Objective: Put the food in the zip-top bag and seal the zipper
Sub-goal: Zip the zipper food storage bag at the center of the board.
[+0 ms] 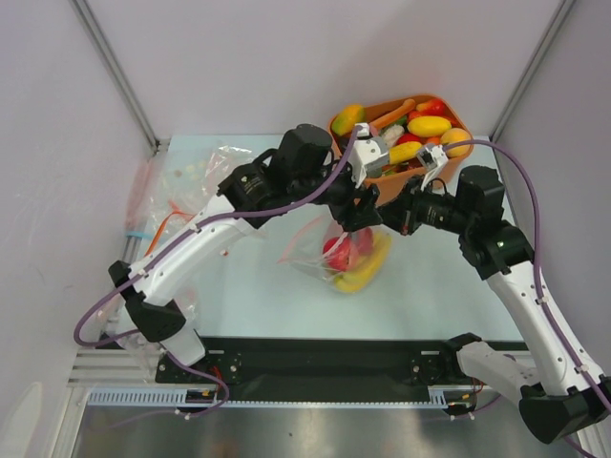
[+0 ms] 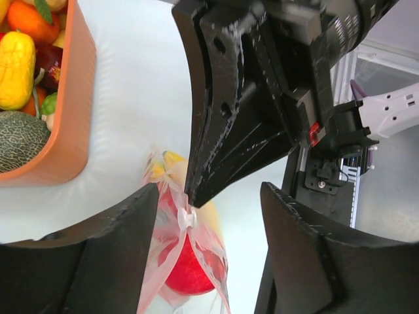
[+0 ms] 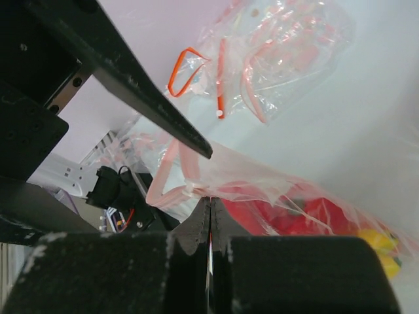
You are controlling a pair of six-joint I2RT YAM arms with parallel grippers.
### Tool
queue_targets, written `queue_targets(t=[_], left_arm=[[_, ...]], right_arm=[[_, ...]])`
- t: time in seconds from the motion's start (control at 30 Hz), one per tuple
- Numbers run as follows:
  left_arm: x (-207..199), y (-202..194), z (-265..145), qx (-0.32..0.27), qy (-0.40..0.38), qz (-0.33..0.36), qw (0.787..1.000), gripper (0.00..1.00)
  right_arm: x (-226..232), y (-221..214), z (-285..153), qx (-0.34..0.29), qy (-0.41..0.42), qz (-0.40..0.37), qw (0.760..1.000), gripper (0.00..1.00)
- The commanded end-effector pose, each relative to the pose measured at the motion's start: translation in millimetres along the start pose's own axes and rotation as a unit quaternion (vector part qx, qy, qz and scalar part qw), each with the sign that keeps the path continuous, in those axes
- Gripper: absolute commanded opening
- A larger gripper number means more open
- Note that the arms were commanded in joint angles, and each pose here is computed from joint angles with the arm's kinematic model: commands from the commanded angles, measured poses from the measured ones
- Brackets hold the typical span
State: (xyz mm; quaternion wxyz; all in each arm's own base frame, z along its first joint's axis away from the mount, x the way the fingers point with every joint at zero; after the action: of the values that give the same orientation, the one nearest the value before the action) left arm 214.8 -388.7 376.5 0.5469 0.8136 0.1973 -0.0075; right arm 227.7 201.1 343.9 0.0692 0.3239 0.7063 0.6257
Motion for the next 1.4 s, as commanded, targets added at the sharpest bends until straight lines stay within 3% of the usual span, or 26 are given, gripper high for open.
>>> queue_targets(t=[0.0,0.07,0.17,0.2,0.23,0.3,0.43,0.8,0.93,1.17,1.23,1.27,1.33,1.37], left_arm=[[-7.5,22.8,-17.0,-0.047,0.003,0.012,0.999,0.70],[-6.6,22.3,-19.7,-0.046,0.009,0.011,0.999,0.72],[-1.2,17.2,-22.0,-0.040,0.025,0.010,0.999,0.70],[-0.7,15.6,-22.5,-0.039,0.027,0.010,0.999,0.69],[-0.5,14.1,-22.6,-0.038,0.028,0.008,0.999,0.69],[0.6,9.0,-24.0,-0.037,0.030,0.001,0.999,0.68],[-1.0,7.0,-33.2,-0.055,0.028,-0.011,0.998,0.66],[21.9,2.5,-56.1,-0.074,0.043,-0.028,0.996,0.65],[42.4,-19.6,-49.6,-0.047,0.052,-0.056,0.996,0.63],[65.8,-35.1,-36.3,-0.049,0.050,-0.071,0.995,0.64],[71.1,-37.5,-29.8,-0.040,0.046,-0.074,0.995,0.63],[72.1,-31.0,-28.3,-0.043,0.045,-0.073,0.995,0.62],[71.6,-26.0,-24.9,-0.044,0.038,-0.076,0.995,0.60],[69.7,-20.5,-27.7,-0.051,0.037,-0.072,0.995,0.60]], right_arm=[[11.9,5.1,4.2,-0.016,0.052,-0.034,0.998,0.00],[13.4,2.6,5.0,-0.016,0.063,-0.042,0.997,0.05],[10.7,-0.8,5.7,-0.024,0.063,-0.071,0.995,0.33],[11.9,2.5,2.8,-0.037,0.060,-0.088,0.994,0.55],[7.8,-2.9,3.7,-0.039,0.055,-0.105,0.992,0.62],[14.3,2.7,-1.6,-0.069,0.065,-0.153,0.984,0.73],[1.2,-11.0,9.4,-0.090,0.071,-0.197,0.974,0.77],[-31.2,-21.9,35.5,-0.093,0.087,-0.271,0.954,0.77],[-40.9,-17.5,49.6,-0.101,0.093,-0.267,0.954,0.77],[-57.4,-9.1,78.0,-0.107,0.154,-0.258,0.948,0.75],[-57.3,-12.6,80.9,-0.103,0.181,-0.246,0.947,0.64],[-54.8,-7.9,81.2,-0.109,0.188,-0.240,0.946,0.43],[-50.3,-7.1,79.1,-0.115,0.199,-0.240,0.943,0.24],[-49.1,-7.9,78.2,-0.115,0.202,-0.242,0.942,0.09]])
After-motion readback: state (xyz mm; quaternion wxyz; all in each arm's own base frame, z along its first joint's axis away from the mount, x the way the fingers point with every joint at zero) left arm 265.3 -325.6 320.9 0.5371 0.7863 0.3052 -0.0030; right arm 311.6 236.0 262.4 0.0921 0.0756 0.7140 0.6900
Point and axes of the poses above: each gripper's point midway between its finger pads, its own z axis out along the fingers, its own x axis along the line the jaws close on, y = z × x, the point moved 1 cm from there along -z, back along the fingers, and after that the axes turned 10 degrees about -z, right-handed, at the moved point
